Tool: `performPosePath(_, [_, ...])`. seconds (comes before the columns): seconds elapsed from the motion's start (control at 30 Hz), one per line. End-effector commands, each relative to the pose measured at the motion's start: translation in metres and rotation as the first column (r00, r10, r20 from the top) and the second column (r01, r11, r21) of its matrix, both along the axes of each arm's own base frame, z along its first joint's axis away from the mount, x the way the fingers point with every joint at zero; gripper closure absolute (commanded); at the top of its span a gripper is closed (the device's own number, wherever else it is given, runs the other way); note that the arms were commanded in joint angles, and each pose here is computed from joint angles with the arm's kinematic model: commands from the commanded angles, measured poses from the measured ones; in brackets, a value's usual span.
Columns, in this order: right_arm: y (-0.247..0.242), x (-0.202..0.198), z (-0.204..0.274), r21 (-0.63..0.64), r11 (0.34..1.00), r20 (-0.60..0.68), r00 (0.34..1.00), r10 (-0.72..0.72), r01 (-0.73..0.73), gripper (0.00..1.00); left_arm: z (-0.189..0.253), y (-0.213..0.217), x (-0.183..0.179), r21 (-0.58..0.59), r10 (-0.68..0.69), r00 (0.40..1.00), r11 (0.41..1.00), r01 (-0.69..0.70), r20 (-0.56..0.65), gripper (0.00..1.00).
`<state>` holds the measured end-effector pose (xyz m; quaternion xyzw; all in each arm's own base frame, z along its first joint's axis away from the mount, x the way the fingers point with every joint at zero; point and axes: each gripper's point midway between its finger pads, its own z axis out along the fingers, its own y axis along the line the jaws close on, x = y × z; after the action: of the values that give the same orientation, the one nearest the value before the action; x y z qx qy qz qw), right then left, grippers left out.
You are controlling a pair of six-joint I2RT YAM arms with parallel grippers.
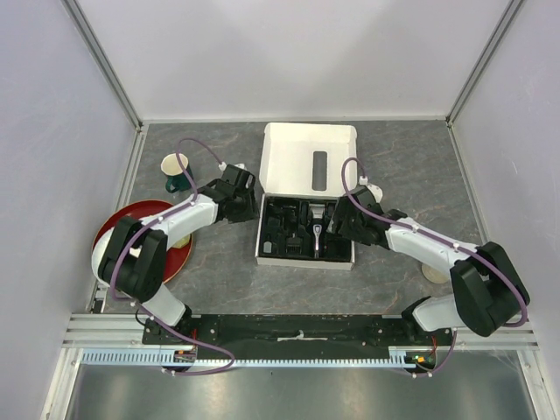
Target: Sort the hair-cutting tools
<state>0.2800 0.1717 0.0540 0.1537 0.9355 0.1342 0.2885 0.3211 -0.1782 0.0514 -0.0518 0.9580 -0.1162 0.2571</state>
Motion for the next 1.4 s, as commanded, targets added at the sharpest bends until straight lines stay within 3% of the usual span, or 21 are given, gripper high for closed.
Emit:
performPosePath(0.0, [0.013,0.024,0.041,0.021,1.000,0.102,0.995,0.009,-0.011,0.13,0.038,-0.016,0.038,-0.051,0.013,0.989,0.999,-0.005,0.145,0.45])
performPosePath(0.2, [-0.015,0.035,0.061,-0.053,0.997,0.147,0.988,-0.047,0.056,0.05,0.043,0.009,0.036,-0.001,0.083,0.986,0.996,-0.084,0.141,0.44])
performPosePath(0.33, [-0.036,0.045,0.081,-0.045,0.993,0.192,0.976,-0.099,0.109,0.04,0.059,0.028,0.047,-0.027,0.153,0.974,0.988,-0.150,0.166,0.43])
performPosePath(0.53, [-0.093,0.068,0.102,-0.018,0.962,0.226,0.938,-0.263,0.274,0.19,0.081,0.039,0.087,-0.114,0.216,0.958,0.974,-0.197,0.188,0.43])
performPosePath(0.77, [-0.124,0.098,0.084,-0.063,0.925,0.178,0.916,-0.360,0.376,0.29,0.093,0.022,0.157,-0.130,0.199,0.950,0.976,-0.172,0.239,0.43])
performPosePath(1.1, [-0.121,0.153,0.032,-0.096,0.945,0.127,0.946,-0.299,0.312,0.25,0.034,0.003,0.214,-0.126,0.169,0.971,0.981,-0.149,0.168,0.53])
performPosePath(1.23, [-0.103,0.170,0.013,-0.056,0.970,0.091,0.969,-0.229,0.235,0.25,0.030,-0.017,0.217,-0.192,0.084,0.979,0.980,-0.047,0.186,0.54])
performPosePath(1.37, [-0.085,0.183,0.021,0.018,0.987,0.138,0.977,-0.163,0.162,0.25,0.042,-0.041,0.216,-0.273,-0.043,0.967,0.955,0.113,0.250,0.54])
